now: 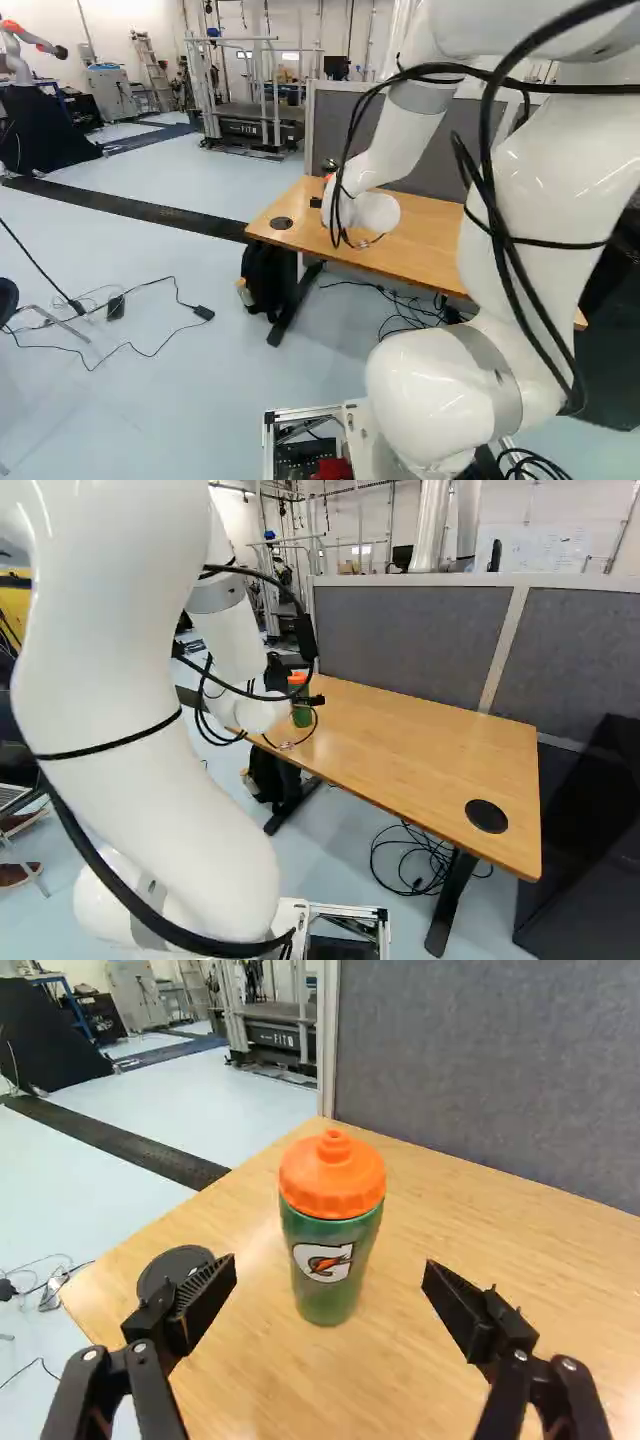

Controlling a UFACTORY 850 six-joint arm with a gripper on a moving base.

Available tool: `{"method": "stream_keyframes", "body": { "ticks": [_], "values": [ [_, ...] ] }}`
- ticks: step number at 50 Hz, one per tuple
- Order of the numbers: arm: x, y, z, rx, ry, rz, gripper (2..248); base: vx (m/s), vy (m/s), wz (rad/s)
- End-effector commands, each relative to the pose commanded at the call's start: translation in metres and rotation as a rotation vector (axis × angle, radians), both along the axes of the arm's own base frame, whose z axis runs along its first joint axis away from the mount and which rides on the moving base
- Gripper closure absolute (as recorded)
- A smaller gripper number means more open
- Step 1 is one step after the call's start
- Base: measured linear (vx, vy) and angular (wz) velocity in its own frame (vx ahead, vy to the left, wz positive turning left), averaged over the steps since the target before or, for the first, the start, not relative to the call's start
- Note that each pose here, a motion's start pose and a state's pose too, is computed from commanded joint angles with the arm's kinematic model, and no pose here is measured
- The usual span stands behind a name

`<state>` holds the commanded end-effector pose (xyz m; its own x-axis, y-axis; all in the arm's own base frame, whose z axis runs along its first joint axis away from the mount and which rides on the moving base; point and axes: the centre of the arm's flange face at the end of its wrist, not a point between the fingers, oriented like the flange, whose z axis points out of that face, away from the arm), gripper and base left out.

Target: Pick up the green bottle from the table

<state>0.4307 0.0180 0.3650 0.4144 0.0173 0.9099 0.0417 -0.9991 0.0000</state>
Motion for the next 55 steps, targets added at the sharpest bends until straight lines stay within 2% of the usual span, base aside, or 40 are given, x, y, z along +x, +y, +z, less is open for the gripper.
{"method": "stream_keyframes", "body": {
  "ticks": [9,21,45,46,51,52,55],
  "values": [
    [0.017,0.000,-0.004,-0.001,0.032,-0.001,3,0.000,0.000,0.000],
    [0.039,0.000,-0.006,-0.001,0.035,-0.003,3,0.000,0.000,0.000],
    [0.047,-0.001,-0.007,-0.001,0.031,-0.005,3,0.000,0.000,0.000],
    [0.047,-0.001,-0.007,-0.001,0.031,-0.005,56,0.000,0.000,0.000],
    [0.047,-0.001,-0.007,-0.001,0.031,-0.005,56,0.000,0.000,0.000],
    [0.047,-0.001,-0.007,-0.001,0.031,-0.005,126,0.000,0.000,0.000],
    [0.047,-0.001,-0.007,-0.001,0.031,-0.005,126,0.000,0.000,0.000]
  ]
}}
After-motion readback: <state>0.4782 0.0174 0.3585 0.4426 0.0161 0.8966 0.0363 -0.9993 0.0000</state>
